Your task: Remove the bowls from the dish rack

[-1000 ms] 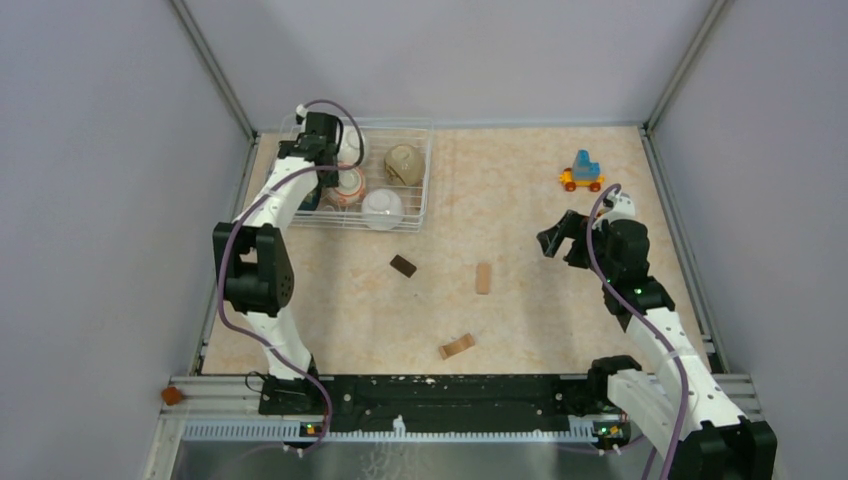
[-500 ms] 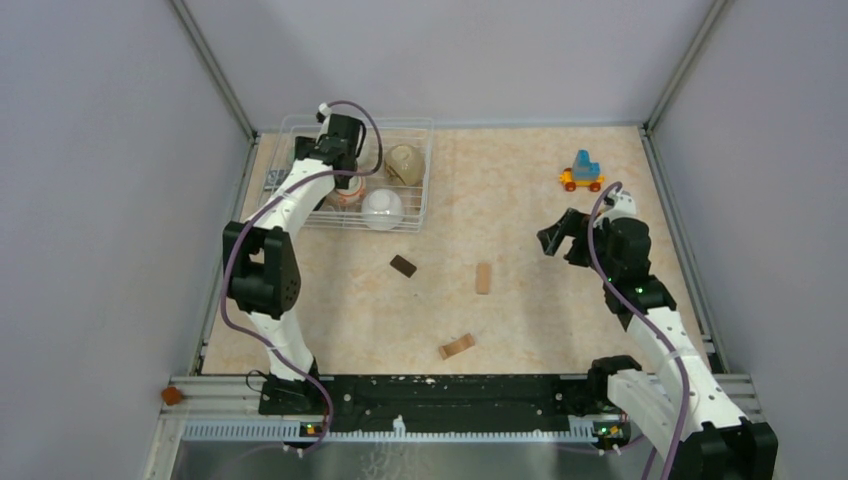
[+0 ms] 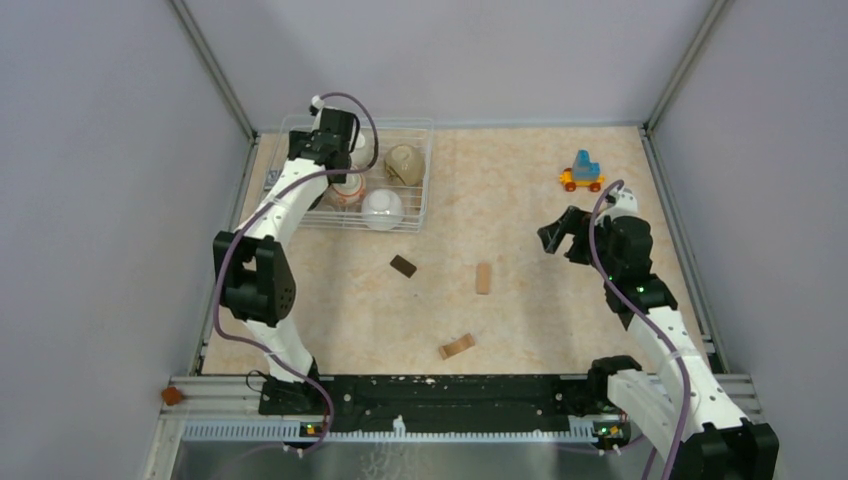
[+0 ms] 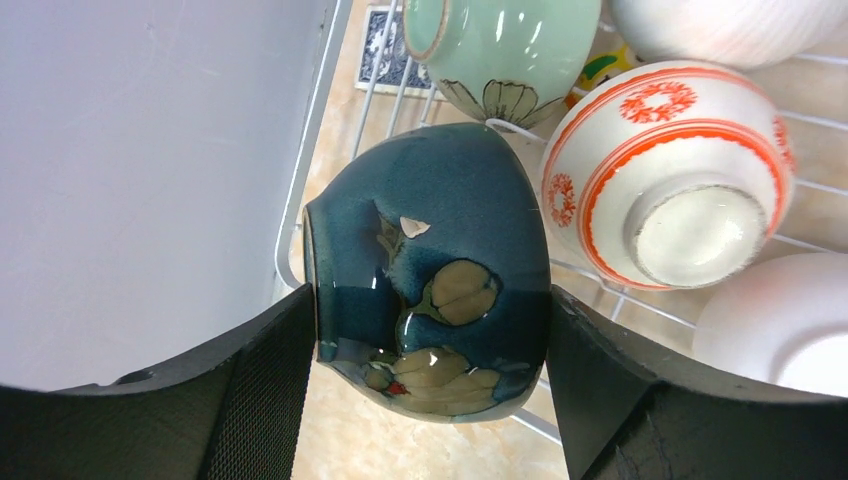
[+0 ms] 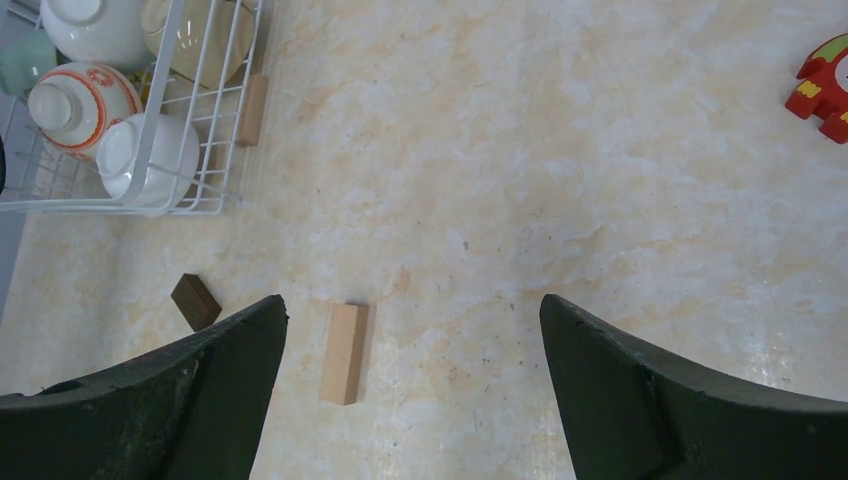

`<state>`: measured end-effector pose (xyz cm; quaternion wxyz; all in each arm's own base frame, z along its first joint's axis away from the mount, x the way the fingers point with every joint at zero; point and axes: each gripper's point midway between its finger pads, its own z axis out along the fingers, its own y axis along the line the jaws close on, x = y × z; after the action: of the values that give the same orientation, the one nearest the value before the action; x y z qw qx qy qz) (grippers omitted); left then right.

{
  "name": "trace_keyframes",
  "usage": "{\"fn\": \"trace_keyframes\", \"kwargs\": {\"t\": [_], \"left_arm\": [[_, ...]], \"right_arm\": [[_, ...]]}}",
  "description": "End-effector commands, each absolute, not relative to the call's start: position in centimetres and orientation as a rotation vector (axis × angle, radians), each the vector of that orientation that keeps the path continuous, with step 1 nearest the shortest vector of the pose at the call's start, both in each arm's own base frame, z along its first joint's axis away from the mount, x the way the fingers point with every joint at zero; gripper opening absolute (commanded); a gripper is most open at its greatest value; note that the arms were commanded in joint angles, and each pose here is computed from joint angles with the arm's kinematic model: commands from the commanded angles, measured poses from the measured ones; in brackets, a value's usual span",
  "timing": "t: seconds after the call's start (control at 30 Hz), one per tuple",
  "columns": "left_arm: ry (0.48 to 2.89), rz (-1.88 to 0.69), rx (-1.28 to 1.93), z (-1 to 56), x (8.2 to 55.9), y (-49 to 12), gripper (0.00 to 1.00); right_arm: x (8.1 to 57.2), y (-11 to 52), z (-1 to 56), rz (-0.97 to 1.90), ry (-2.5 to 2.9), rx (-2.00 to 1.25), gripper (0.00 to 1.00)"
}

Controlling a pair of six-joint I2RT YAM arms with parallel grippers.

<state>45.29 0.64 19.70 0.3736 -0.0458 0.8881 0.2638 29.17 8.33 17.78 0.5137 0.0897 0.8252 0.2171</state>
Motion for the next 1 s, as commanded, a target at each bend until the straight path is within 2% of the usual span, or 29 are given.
{"fn": "trace_keyframes", "kwargs": {"t": [0.0,0.3,0.67,0.97], "left_arm": [[2.090,0.511,-0.204,27.2,46.1,-0.5,0.60],[2.066,0.190,-0.245,28.5,46.7,-2.4,0.61],[2.174,0.090,-0.297,23.8,47.5,-1.9,0.60],[2.146,0.059,-0.350,24.6,47.0,-0.3,0.61]], "right_arm": [[29.8,8.6,21.0,0.535,1.906,0.185,0.96],[29.9,9.4,21.2,0.578,1.911,0.155,0.96],[30.2,10.0,20.9,0.612,1.931,0.145,0.95],[30.0,10.1,20.7,0.613,1.943,0.139,0.96]]}}
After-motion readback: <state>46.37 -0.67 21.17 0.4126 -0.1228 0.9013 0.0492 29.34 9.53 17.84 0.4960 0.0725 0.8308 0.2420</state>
